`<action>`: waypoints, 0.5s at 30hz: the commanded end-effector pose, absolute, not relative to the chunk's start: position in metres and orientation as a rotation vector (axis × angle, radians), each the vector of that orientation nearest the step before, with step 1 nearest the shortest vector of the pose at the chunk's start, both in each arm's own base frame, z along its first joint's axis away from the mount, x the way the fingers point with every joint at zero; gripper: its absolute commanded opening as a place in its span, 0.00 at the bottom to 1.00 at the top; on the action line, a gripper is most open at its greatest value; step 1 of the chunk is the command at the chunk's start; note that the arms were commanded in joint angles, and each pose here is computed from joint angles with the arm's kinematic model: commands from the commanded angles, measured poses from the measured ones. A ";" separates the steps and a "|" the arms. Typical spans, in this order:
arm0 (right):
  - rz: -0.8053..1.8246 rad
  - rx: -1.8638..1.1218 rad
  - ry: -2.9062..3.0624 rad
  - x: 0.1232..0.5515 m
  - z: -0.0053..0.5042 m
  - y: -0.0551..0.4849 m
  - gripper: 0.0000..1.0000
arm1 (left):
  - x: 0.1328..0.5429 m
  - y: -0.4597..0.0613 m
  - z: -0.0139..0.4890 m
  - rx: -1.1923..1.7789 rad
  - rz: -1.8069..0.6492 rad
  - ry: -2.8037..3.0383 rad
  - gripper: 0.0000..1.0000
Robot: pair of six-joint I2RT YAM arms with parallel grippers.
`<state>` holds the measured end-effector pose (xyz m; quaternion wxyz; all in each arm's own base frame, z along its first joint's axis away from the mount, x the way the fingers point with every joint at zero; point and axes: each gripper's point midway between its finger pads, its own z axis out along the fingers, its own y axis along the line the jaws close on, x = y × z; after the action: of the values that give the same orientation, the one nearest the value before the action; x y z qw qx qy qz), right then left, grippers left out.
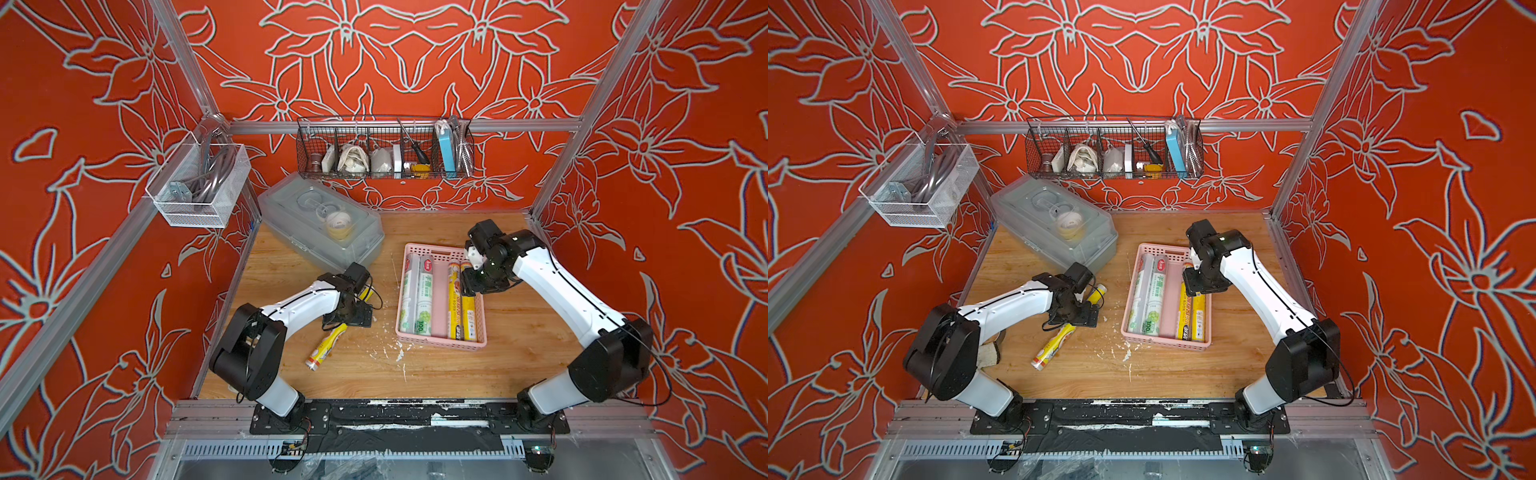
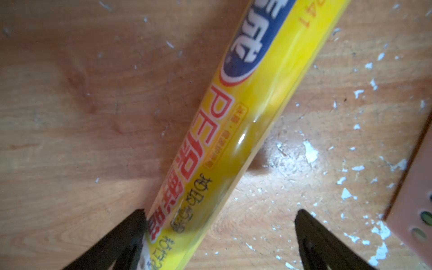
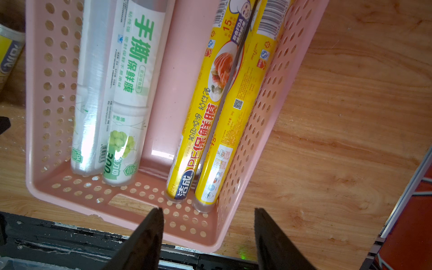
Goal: Put the plastic wrap into the basket
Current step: Pick up the plastic wrap from the center of the board.
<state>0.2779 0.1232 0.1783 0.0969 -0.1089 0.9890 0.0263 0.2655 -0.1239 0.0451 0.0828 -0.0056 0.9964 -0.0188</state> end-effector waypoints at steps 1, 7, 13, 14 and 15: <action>0.051 -0.335 2.922 0.276 0.186 0.121 0.62 | 0.256 -0.112 0.039 -0.065 0.041 3.014 0.98; 0.046 -0.334 2.916 0.275 0.188 0.119 0.62 | 0.250 -0.112 0.034 -0.101 0.026 3.026 0.98; 0.047 -0.326 2.924 0.274 0.186 0.119 0.62 | 0.249 -0.122 0.031 -0.096 0.020 3.007 0.92; 0.047 -0.329 2.923 0.274 0.185 0.119 0.62 | 0.248 -0.124 0.031 -0.092 0.012 3.007 0.90; 0.047 -0.328 2.924 0.274 0.185 0.119 0.62 | 0.248 -0.126 0.029 -0.095 0.010 3.009 0.85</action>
<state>0.2758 0.1214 0.1778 0.0923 -0.1086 0.9895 0.0227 0.2493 -0.1231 0.0312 0.0641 -0.0244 0.9976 0.0031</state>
